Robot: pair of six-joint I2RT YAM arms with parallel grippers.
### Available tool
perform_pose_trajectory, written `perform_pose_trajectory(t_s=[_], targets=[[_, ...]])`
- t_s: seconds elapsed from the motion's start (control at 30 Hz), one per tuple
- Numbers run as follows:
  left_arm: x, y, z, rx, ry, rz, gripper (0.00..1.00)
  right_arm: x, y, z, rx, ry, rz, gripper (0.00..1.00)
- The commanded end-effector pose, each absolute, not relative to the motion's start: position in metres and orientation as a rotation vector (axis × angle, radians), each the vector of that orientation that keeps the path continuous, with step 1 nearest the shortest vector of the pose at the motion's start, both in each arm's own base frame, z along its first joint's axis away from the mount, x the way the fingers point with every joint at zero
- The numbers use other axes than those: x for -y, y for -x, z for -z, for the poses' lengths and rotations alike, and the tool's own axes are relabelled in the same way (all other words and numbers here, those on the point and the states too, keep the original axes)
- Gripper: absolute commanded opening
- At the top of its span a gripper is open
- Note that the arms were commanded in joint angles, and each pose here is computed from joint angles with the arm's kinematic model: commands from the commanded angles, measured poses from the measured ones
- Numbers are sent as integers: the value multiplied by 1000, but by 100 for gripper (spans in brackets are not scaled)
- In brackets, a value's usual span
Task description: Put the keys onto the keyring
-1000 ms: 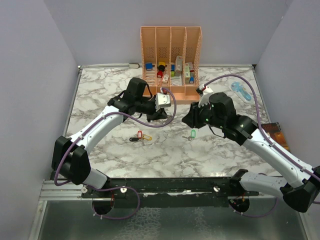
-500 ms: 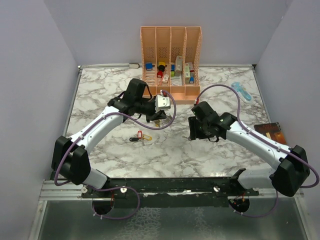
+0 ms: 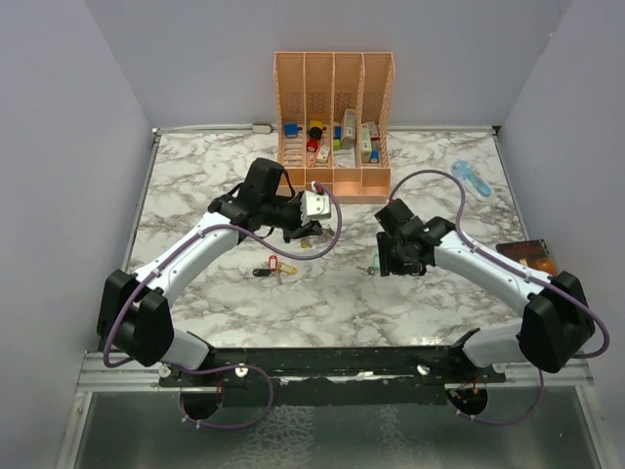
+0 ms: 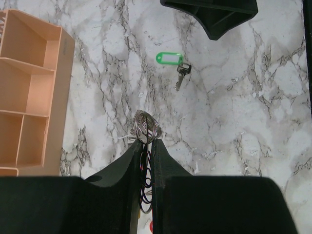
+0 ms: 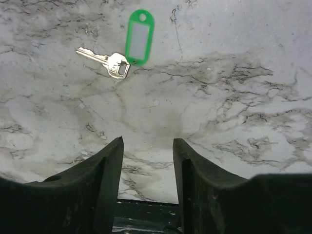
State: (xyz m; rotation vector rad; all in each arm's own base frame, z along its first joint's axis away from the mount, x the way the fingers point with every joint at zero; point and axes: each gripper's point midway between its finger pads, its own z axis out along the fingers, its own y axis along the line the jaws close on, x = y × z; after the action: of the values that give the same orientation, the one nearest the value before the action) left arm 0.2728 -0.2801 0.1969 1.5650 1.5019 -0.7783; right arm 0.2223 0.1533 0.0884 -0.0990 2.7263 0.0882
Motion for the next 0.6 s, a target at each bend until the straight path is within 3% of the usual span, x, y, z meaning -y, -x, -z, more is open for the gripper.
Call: perform_pose_trajectory(t_s=[0.0, 0.33, 0.57], targets=[[274, -276, -206, -1443, -1560, 701, 0, -167, -235, -82, -2729, 150, -118, 44], [267, -281, -202, -1447, -1547, 668, 0, -179, -272, -64, -2636, 334, -69, 36], [267, -281, -200, -1446, -1541, 671, 0, -184, -298, -50, -2578, 524, -21, 39]])
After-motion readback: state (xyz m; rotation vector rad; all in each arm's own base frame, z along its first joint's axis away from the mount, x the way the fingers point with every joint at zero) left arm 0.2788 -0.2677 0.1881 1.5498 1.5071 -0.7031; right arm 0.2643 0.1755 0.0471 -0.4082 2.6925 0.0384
